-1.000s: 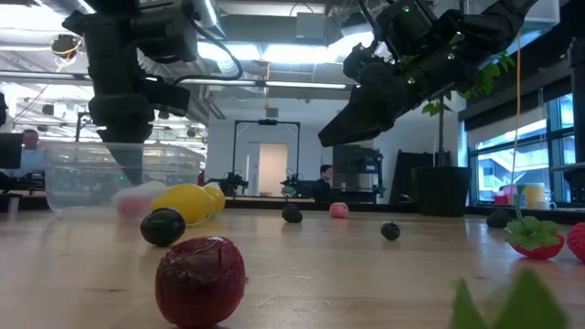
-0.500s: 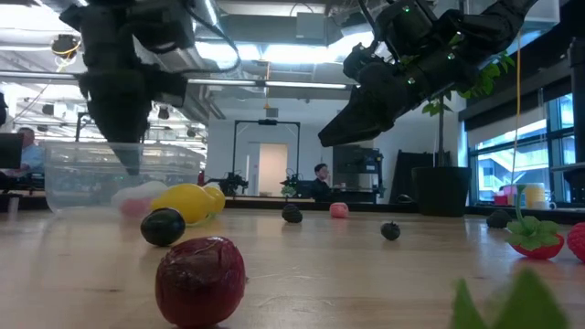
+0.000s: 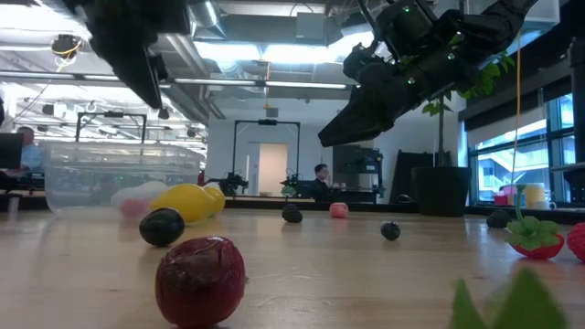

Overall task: Pick and placing Produce into tupperware
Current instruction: Put the middle left red strawberry into the transparent bin

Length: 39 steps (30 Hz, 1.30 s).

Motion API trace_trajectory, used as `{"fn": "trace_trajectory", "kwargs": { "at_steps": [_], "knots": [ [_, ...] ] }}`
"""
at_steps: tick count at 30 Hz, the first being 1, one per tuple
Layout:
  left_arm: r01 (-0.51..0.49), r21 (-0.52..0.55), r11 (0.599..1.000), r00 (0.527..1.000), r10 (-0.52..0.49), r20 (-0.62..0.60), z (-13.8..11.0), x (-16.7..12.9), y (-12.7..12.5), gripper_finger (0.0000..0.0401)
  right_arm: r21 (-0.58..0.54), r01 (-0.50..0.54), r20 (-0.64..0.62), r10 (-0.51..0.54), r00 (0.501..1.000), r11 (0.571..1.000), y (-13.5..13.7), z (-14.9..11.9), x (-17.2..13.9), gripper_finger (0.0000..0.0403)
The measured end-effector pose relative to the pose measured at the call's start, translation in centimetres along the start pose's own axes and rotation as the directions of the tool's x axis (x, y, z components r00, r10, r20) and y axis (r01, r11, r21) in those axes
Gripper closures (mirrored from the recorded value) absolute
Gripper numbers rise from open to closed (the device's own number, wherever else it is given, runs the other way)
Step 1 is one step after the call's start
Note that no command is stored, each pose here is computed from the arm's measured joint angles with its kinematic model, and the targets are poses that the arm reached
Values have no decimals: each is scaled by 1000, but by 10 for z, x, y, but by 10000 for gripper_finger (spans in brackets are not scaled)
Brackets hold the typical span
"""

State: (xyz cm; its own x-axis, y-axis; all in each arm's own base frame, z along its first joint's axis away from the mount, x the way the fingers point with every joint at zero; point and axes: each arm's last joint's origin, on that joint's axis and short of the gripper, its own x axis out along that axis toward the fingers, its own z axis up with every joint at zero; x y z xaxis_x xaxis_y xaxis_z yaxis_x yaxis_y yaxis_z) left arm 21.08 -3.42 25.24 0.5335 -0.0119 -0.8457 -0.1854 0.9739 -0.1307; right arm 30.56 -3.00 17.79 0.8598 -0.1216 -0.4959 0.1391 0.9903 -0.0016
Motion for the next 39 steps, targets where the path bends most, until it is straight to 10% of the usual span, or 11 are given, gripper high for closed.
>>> {"fn": "trace_trajectory", "kwargs": {
  "at_steps": [21,39],
  "knots": [
    [286,258,923,906,-348,243,7,4,-82,165,29,0,2,0,1000,1000,0,0,0,163],
    [91,134,987,995,-95,28,-24,25,-136,169,53,0,-7,0,1000,999,0,-1,0,163]
  ]
}}
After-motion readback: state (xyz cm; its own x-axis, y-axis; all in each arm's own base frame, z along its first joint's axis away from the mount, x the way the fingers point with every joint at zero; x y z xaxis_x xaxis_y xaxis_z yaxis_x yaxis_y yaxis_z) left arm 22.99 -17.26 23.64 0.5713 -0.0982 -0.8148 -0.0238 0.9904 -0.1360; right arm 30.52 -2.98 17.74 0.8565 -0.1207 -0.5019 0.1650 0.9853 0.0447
